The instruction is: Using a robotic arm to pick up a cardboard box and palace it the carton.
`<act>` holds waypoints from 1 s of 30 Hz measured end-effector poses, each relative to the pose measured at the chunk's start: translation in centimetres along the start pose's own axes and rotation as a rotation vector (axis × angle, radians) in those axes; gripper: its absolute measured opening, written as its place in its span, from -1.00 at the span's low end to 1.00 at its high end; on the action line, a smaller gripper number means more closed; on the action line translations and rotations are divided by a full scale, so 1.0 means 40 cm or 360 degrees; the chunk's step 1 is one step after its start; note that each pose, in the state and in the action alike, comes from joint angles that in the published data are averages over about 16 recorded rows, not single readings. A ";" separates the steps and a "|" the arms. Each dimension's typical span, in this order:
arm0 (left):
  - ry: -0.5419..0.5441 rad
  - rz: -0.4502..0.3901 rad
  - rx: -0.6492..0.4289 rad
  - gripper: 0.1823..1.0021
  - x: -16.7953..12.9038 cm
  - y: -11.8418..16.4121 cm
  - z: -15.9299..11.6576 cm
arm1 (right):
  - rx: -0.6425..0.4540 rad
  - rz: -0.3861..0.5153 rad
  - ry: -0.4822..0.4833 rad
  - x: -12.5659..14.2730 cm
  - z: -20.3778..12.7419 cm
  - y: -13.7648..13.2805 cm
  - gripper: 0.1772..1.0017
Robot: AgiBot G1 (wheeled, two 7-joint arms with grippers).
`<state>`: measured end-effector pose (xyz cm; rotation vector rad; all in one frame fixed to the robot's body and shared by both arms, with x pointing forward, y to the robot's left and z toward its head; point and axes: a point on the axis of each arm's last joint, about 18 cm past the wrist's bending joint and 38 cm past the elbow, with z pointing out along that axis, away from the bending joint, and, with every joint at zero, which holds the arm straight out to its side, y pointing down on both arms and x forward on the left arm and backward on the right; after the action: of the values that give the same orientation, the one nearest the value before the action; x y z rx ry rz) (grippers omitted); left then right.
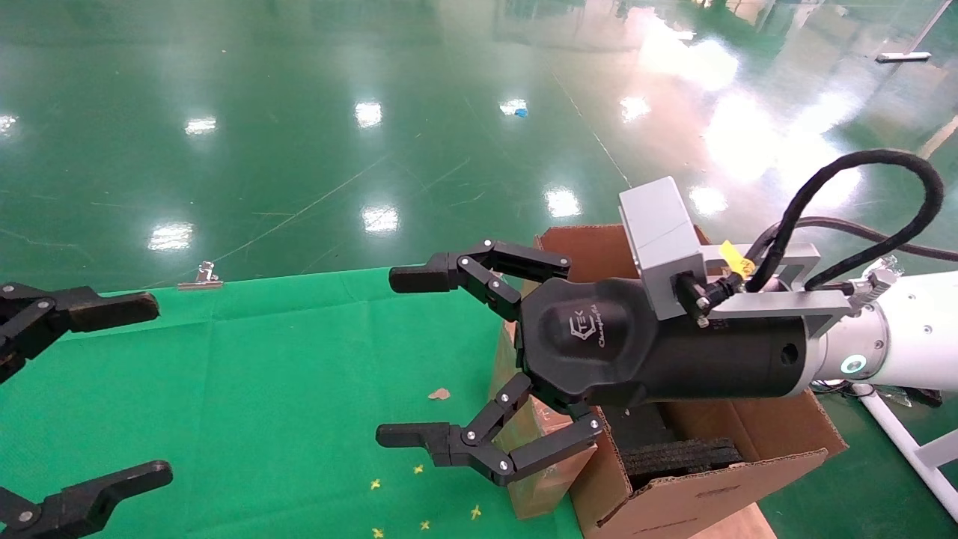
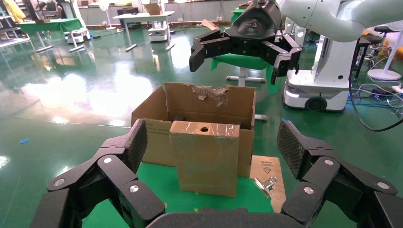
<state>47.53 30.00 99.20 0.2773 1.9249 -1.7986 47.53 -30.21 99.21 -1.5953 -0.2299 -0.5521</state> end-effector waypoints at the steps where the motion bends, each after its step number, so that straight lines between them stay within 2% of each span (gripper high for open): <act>1: 0.0000 0.0000 0.0000 1.00 0.000 0.000 0.000 | 0.0000 0.0000 0.0000 0.000 0.000 0.000 1.00; 19: 0.0000 0.0000 0.0000 1.00 0.000 0.000 0.000 | -0.0062 0.0001 -0.0003 0.002 0.009 0.008 1.00; 25: 0.0000 0.0000 0.0000 1.00 0.000 0.000 0.000 | -0.0242 -0.0006 -0.0044 0.010 0.041 0.032 1.00; 30: 0.0000 0.0000 0.0000 1.00 0.000 0.000 0.000 | -0.0498 -0.0006 -0.0103 0.028 0.090 0.069 1.00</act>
<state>47.54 30.01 99.21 0.2775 1.9248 -1.7989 50.51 -27.20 97.28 -1.9183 -0.2017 -0.5593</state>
